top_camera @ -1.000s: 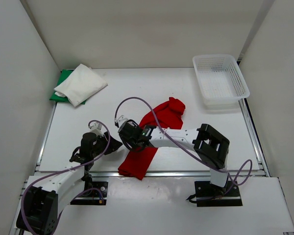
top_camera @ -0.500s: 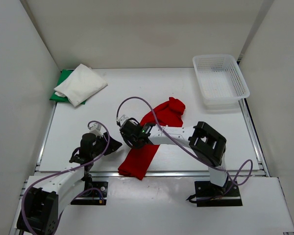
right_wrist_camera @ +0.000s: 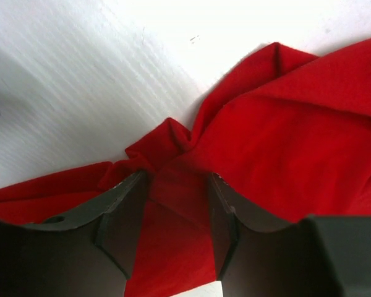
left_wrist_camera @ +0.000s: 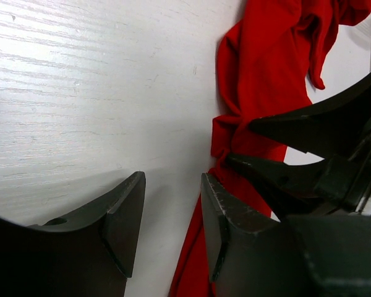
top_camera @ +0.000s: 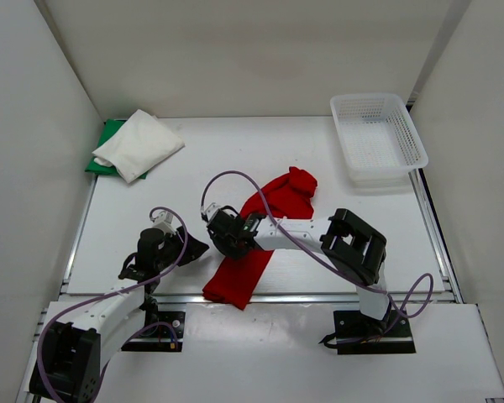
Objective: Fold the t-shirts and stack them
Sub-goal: Flatten out the tshirt
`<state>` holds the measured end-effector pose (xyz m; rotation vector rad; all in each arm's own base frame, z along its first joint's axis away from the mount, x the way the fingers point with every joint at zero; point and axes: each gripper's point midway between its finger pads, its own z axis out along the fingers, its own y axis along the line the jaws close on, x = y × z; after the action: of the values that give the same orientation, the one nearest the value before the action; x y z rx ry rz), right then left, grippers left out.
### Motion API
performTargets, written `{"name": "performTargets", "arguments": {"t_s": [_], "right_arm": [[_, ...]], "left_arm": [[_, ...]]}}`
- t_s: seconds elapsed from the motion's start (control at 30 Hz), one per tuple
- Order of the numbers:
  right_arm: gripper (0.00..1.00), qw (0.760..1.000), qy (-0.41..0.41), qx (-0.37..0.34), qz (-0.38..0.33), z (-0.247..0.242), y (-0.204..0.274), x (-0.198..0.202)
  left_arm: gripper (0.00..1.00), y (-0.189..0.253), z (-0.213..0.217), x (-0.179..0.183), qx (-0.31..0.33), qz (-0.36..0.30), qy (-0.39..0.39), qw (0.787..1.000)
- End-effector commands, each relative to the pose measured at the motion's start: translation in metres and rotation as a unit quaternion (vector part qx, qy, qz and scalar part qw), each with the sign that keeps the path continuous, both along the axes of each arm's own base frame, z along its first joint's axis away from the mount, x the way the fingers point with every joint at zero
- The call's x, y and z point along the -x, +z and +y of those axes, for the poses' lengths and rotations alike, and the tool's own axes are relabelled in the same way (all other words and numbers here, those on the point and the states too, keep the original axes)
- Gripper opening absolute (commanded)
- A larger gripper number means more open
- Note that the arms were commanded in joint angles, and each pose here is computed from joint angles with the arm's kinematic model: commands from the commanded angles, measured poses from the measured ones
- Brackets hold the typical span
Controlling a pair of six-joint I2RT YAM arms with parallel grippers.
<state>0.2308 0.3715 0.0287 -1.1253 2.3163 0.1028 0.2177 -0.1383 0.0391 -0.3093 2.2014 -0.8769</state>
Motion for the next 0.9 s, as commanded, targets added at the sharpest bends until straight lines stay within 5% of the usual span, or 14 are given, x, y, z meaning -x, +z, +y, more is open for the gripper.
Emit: {"name": "performTargets", "arguments": {"t_s": [0.0, 0.23, 0.33, 0.53, 0.87], "right_arm": [[0.43, 1.000, -0.006, -0.020, 0.003, 0.000, 0.009, 0.004], [0.48, 1.000, -0.003, -0.009, 0.009, -0.003, 0.000, 0.009], [0.22, 1.000, -0.017, -0.016, -0.004, -0.005, 0.008, 0.000], [0.05, 0.998, -0.035, -0.045, -0.031, -0.006, 0.034, -0.014], [0.12, 0.987, -0.063, -0.149, -0.009, -0.028, 0.077, -0.028]], "left_arm": [[0.52, 0.004, -0.002, 0.000, 0.006, -0.010, -0.004, 1.000], [0.52, 0.004, -0.002, -0.001, 0.009, -0.010, -0.004, 1.000], [0.52, 0.004, -0.002, 0.000, 0.010, -0.011, -0.005, 1.000], [0.51, 0.004, -0.003, 0.000, 0.009, -0.010, -0.005, 1.000], [0.55, 0.001, -0.016, 0.006, -0.023, -0.010, -0.046, 0.999]]}}
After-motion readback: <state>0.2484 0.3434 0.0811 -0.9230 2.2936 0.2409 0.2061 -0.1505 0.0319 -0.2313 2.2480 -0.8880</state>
